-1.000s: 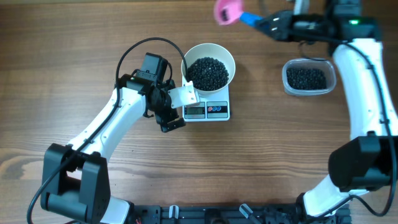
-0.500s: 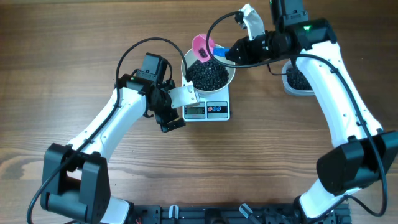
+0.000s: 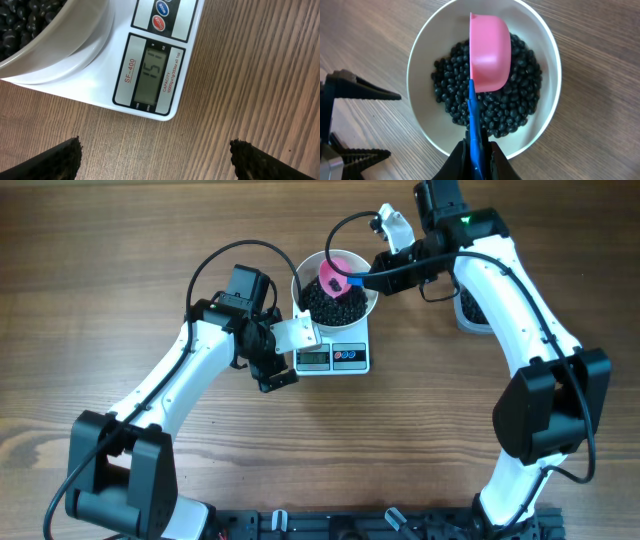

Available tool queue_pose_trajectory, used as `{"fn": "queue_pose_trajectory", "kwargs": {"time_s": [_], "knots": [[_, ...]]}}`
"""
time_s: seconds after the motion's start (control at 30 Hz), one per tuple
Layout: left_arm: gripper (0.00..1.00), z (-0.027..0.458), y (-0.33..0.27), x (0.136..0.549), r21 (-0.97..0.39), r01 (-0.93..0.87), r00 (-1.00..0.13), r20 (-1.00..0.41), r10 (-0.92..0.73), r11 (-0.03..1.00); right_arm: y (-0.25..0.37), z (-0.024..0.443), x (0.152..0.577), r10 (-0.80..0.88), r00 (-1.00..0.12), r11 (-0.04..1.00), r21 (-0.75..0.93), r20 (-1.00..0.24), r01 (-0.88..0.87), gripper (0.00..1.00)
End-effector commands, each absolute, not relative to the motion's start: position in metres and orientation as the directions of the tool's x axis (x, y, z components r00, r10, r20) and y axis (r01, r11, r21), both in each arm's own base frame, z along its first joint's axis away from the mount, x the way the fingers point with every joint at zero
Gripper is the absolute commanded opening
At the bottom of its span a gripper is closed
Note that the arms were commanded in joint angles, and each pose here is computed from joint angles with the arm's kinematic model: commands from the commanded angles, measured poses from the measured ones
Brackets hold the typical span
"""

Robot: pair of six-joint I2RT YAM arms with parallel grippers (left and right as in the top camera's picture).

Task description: Scoop item into bowl and weigh 150g on scale

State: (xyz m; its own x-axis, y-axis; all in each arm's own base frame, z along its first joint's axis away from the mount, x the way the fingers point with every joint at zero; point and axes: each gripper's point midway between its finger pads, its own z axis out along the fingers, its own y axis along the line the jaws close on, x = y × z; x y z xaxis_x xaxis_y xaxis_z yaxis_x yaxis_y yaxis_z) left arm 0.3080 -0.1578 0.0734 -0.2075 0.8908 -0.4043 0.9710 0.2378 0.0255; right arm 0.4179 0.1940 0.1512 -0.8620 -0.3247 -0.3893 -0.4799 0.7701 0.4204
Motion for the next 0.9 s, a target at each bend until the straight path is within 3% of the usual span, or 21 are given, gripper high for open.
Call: {"fn": "queue_pose_trajectory", "kwargs": {"time_s": [0.0,0.37,0.53,0.87], "knots": [[1.00,0.070,-0.161,0.305,0.013,0.976,-0.192,-0.410,0.892,0.216,0.191,0.146,0.422,-0.274,-0.894,0.806,0.424,-0.354,-0.414,0.04],[1.00,0.070,-0.161,0.305,0.013,0.976,-0.192,-0.410,0.892,0.216,0.204,0.136,0.417,-0.320,-0.882,0.813,0.378,-0.344,-0.443,0.04],[1.00,0.070,-0.161,0.305,0.013,0.976,-0.192,-0.410,0.892,0.216,0.192,0.128,0.422,-0.338,-0.878,0.862,0.262,-0.338,-0.433,0.04],[1.00,0.070,-0.161,0.305,0.013,0.976,-0.192,-0.410,0.892,0.216,0.191,0.128,0.422,-0.339,-0.879,0.865,0.256,-0.334,-0.431,0.04]]}}
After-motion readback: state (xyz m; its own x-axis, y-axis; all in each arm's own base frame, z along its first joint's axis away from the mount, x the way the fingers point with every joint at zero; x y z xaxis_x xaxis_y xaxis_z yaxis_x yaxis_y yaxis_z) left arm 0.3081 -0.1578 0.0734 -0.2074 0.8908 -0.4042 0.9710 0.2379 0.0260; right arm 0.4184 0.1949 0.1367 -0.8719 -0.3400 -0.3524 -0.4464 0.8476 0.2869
